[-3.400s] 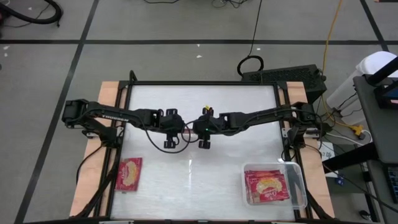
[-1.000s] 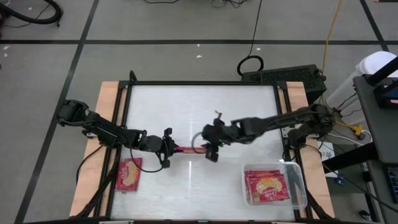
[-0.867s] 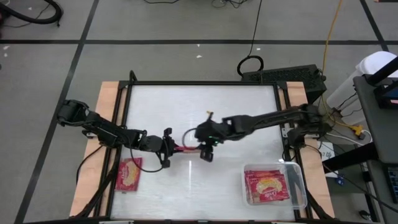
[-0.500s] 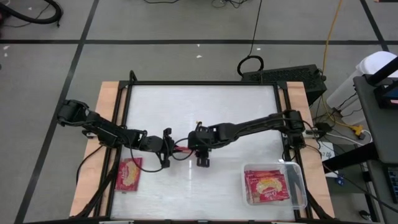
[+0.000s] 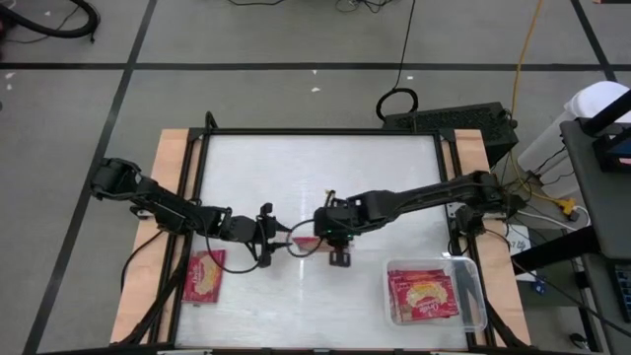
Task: Sort popcorn bags into baskets
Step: Put the red popcorn pack into the transparent bin
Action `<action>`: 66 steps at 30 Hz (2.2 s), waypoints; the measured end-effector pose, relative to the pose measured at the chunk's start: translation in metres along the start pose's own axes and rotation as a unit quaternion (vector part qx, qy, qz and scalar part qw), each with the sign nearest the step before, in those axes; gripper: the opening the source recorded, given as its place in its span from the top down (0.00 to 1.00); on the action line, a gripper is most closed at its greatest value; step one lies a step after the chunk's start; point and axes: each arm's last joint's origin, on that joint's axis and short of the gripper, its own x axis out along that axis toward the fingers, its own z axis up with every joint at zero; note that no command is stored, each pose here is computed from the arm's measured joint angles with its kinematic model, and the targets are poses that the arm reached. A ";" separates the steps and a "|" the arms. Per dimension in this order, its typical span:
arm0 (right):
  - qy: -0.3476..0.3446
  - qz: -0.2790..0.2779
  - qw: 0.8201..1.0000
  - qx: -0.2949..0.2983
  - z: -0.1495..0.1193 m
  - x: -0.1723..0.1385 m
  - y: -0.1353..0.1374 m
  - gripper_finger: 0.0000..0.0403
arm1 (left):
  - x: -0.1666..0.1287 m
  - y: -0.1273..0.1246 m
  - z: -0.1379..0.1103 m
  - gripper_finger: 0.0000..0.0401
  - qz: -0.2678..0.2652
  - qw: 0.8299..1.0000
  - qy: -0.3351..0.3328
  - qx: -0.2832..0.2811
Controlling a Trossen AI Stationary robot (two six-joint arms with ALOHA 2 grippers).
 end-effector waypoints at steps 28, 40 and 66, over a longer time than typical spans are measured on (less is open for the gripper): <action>0.065 0.141 0.979 0.130 -0.131 -0.205 0.056 1.00 | 0.000 0.001 -0.001 0.56 0.010 1.000 0.003 -0.017; 0.135 0.084 0.976 0.146 -0.167 -0.198 0.076 1.00 | 0.000 0.001 -0.004 0.56 0.013 0.999 0.021 -0.040; 0.129 0.106 0.969 0.181 -0.214 -0.115 0.065 0.90 | -0.001 -0.002 -0.005 0.56 0.007 0.999 0.025 -0.022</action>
